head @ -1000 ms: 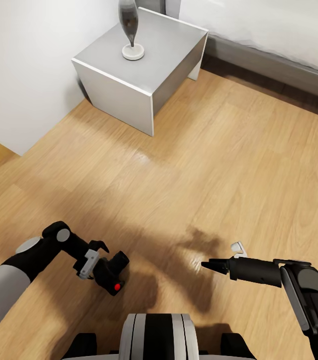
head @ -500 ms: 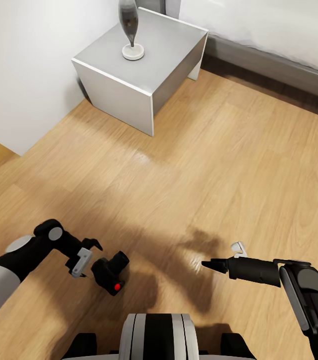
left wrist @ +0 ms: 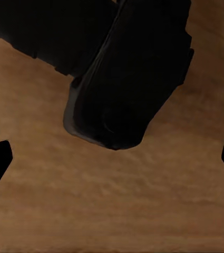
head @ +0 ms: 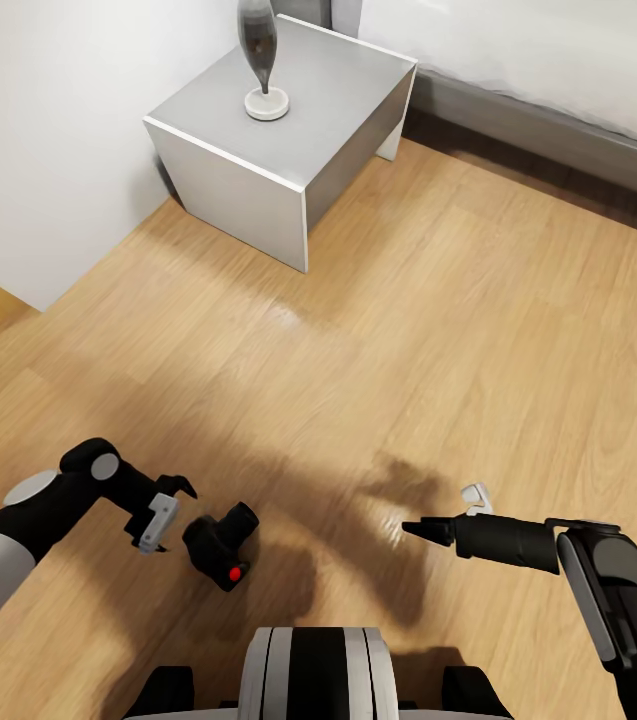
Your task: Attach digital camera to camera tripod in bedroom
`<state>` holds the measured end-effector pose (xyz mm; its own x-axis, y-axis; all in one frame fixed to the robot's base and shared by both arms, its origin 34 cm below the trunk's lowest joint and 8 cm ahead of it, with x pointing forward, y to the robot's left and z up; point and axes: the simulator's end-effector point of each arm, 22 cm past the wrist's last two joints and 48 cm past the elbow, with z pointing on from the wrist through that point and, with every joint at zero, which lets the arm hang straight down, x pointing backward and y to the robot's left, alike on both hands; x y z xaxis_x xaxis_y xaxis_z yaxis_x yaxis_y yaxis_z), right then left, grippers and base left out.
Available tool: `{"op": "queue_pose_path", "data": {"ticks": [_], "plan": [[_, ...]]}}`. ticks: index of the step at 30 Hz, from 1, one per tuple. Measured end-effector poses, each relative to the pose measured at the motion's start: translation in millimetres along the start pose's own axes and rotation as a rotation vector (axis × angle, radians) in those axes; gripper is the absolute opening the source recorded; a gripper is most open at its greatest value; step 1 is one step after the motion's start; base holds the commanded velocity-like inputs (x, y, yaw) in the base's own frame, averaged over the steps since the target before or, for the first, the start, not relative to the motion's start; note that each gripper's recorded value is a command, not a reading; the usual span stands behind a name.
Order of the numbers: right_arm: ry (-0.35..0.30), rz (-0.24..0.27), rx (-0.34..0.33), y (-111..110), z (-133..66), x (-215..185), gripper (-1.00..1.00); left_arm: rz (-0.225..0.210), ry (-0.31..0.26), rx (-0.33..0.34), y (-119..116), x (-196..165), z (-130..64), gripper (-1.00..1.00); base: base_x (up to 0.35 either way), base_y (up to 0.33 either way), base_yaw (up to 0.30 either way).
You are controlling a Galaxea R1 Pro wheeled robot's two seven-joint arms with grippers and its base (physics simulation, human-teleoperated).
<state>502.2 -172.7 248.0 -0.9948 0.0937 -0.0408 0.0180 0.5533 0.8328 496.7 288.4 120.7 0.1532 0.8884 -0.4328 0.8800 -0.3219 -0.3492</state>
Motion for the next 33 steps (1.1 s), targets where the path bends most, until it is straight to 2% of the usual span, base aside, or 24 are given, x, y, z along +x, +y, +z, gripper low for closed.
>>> {"op": "queue_pose_path", "data": {"ticks": [3,24,33], "plan": [[0.000,0.000,0.000,0.0,0.5,0.2,1.00,0.007,0.016,-0.007,2.4,2.1,-1.7,1.00,0.000,0.000,0.000],[0.001,0.000,0.001,-0.1,0.7,0.4,1.00,-0.037,0.115,-0.005,-10.2,39.6,17.2,1.00,0.000,0.000,0.000],[0.001,0.000,0.001,0.0,0.7,0.3,1.00,-0.063,0.110,-0.021,-11.4,42.6,27.3,1.00,0.000,0.000,0.000]]}}
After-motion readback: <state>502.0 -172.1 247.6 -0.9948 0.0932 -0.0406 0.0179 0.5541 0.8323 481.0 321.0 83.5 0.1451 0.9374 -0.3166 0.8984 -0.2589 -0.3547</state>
